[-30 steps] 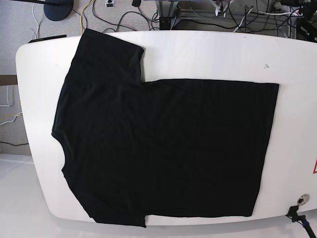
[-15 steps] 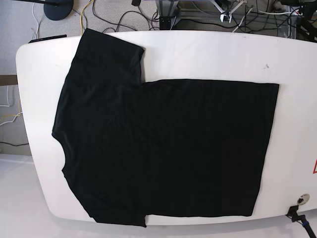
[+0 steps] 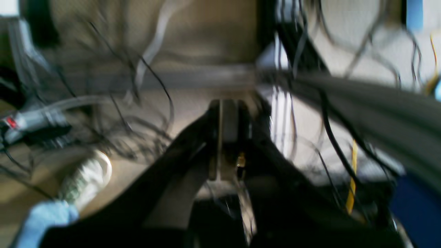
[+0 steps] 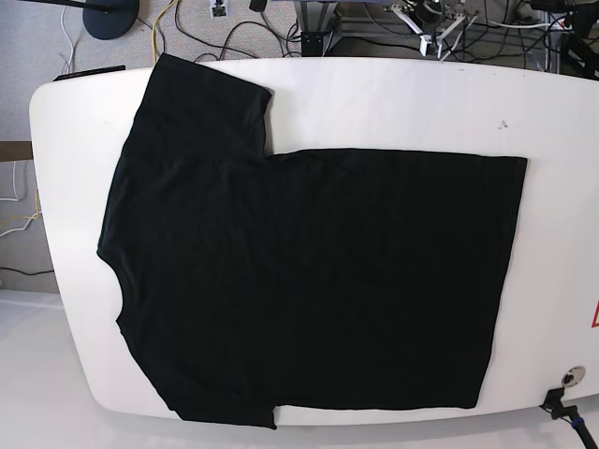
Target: Fold the T-shirt properly
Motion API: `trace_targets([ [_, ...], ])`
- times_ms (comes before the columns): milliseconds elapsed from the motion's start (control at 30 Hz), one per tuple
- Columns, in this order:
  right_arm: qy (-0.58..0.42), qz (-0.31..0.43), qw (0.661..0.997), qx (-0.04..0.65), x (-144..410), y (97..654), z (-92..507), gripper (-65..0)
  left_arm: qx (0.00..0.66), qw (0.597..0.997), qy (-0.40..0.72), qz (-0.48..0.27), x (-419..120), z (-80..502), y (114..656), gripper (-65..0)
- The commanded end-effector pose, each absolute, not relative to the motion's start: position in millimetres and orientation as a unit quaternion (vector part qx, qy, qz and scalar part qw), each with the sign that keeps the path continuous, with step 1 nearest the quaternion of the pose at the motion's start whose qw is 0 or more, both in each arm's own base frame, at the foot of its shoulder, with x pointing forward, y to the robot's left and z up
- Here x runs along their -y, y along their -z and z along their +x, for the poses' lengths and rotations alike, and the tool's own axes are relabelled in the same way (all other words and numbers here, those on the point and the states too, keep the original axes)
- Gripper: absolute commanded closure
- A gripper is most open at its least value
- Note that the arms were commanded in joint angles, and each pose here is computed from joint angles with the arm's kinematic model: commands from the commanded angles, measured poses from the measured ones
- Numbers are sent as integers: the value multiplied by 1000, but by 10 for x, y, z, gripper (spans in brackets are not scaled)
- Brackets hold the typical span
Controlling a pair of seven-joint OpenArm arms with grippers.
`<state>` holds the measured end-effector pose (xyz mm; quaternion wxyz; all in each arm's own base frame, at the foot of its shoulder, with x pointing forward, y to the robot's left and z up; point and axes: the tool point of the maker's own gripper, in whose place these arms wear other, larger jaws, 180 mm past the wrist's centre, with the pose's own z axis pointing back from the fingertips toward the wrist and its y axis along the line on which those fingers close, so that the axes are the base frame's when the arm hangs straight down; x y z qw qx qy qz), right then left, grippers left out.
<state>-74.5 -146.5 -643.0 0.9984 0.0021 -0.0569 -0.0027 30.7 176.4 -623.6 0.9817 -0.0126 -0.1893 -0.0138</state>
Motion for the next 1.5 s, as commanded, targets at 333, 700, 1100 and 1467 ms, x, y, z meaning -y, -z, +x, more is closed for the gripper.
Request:
trace_targets([
  [333,-12,-12,996,93,1644,6095,-1024,-1,208,978,27,-11,-1831,24,6037,0],
  [700,-24,-14,993,118,1694,5777,-1147,-1,216,975,50,-21,-1735,-331,5583,-1],
  [1100,-29,-8,991,130,1646,5480,-1296,-1,183,981,56,-32,-1655,-956,5234,-1],
  [1467,-35,5,983,180,1523,4954,-1171,-1,221,974,-5,-51,-1752,-967,4614,0],
])
